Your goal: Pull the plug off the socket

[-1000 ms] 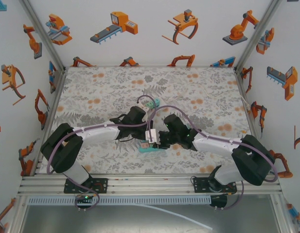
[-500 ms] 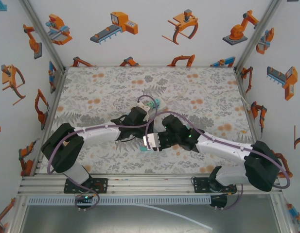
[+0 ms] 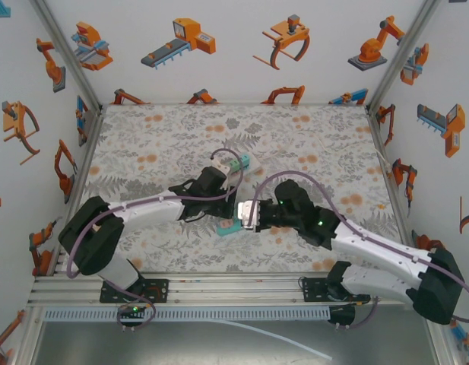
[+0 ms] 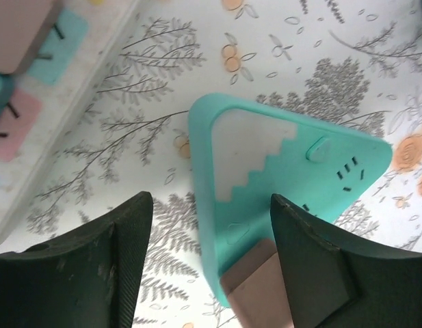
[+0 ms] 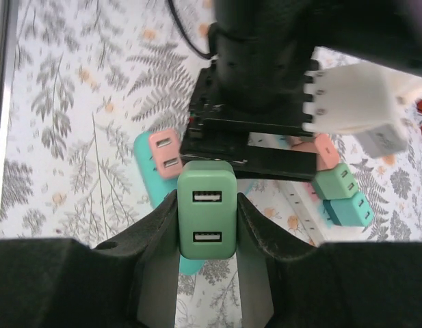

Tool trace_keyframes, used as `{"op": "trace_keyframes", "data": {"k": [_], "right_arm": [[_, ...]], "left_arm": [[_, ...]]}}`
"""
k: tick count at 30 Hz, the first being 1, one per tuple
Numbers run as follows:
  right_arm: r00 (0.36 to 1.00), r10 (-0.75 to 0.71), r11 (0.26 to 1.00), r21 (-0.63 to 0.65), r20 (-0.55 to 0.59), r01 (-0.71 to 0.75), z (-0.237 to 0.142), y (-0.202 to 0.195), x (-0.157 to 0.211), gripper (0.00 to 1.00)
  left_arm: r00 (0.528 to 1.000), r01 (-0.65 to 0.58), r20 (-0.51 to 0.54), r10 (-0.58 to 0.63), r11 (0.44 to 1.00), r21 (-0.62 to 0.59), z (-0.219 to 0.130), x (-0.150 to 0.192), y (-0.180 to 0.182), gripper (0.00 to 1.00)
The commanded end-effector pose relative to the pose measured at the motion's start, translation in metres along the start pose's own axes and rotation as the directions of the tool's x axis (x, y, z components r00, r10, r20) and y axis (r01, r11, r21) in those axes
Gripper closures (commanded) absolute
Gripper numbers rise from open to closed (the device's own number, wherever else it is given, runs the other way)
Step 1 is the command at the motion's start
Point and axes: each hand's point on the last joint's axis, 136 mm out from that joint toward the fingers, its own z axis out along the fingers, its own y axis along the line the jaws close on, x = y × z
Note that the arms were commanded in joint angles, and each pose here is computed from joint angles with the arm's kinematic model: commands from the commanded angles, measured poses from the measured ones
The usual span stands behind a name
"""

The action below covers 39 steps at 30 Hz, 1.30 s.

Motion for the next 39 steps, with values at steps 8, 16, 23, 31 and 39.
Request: {"op": "trace_keyframes", "data": {"k": [8, 16, 23, 31, 39], "right_arm": [[0.643, 0.687, 0.633, 0.156, 0.34, -0.758, -0.062, -0.109, -0.006, 1.0], [0.021, 0.869, -0.068, 0.161, 0.495, -0.985, -0.091, -0.139, 0.11, 1.0], [-0.259, 0.779, -0.42, 0.168, 0.571, -0.892, -0.091, -0.093, 0.195, 1.0], [-0.285, 0.737, -0.536, 0.271, 0.613, -0.8, -0.099, -0.047, 0.246, 0.96], [-0.223, 0.737, -0.544, 0.364, 0.638, -0.756, -0.112, -0.038, 0.263, 0.9]], "left_arm": [[0.955, -0.182, 0.264, 0.139, 0.972, 0.146, -0.107, -0.071, -0.034, 0.29], [0.855, -0.412, 0.466, 0.227, 0.843, 0.345, -0.205, -0.053, -0.065, 0.26], [0.856, -0.441, 0.448, 0.258, 0.817, 0.371, -0.226, -0.018, -0.056, 0.1], [0.868, -0.397, 0.444, 0.223, 0.849, 0.349, -0.214, -0.009, -0.045, 0.03], [0.878, -0.35, 0.432, 0.206, 0.892, 0.286, -0.2, -0.012, -0.032, 0.03]]}}
